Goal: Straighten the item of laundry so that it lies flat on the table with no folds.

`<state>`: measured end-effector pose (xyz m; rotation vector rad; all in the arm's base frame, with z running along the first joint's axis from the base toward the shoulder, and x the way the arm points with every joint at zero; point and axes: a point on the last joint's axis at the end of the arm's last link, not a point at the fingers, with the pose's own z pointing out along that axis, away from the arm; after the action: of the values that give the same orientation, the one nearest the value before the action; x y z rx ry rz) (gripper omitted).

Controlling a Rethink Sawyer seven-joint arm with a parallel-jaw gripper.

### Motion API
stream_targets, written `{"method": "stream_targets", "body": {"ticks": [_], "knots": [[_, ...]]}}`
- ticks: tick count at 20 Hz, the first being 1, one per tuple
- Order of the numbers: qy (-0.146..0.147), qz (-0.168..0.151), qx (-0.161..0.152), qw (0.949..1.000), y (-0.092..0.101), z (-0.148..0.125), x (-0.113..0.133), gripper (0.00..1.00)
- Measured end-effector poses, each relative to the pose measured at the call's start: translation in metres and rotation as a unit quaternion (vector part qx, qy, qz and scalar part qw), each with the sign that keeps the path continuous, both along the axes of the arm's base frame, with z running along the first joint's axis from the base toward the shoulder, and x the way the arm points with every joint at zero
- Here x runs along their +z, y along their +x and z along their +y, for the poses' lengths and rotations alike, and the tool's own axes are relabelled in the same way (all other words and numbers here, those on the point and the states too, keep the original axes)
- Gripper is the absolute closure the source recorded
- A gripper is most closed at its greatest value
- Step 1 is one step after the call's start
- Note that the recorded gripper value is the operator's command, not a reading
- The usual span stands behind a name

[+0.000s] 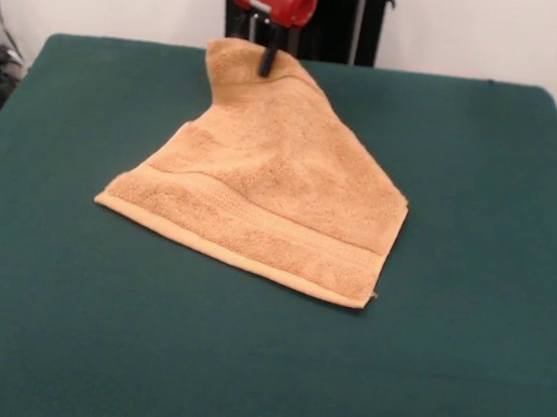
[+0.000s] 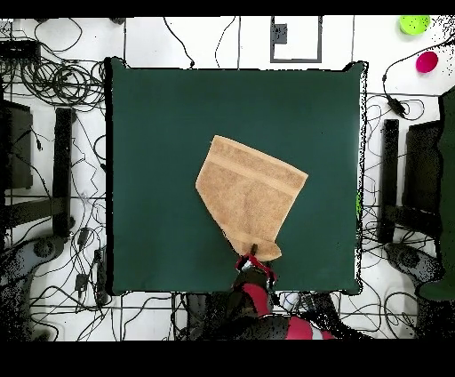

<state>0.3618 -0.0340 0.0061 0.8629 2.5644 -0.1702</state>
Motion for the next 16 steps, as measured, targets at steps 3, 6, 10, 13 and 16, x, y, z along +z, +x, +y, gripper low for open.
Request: {"method": "stream_targets", "body": {"ticks": [3, 6, 10, 13, 16], "knots": [[-0.002, -0.004, 0.007, 1.0, 0.003, 0.004, 0.001, 0.0], [-0.003, -0.007, 0.01, 0.9999, 0.016, 0.003, 0.009, 0.0], [0.018, 0.036, -0.005, 0.9992, 0.043, -0.005, 0.022, 0.0], [0.025, 0.083, -0.013, 0.9962, 0.061, -0.004, 0.034, 0.0], [0.023, 0.124, -0.004, 0.992, 0.081, 0.007, 0.052, 0.0]]}}
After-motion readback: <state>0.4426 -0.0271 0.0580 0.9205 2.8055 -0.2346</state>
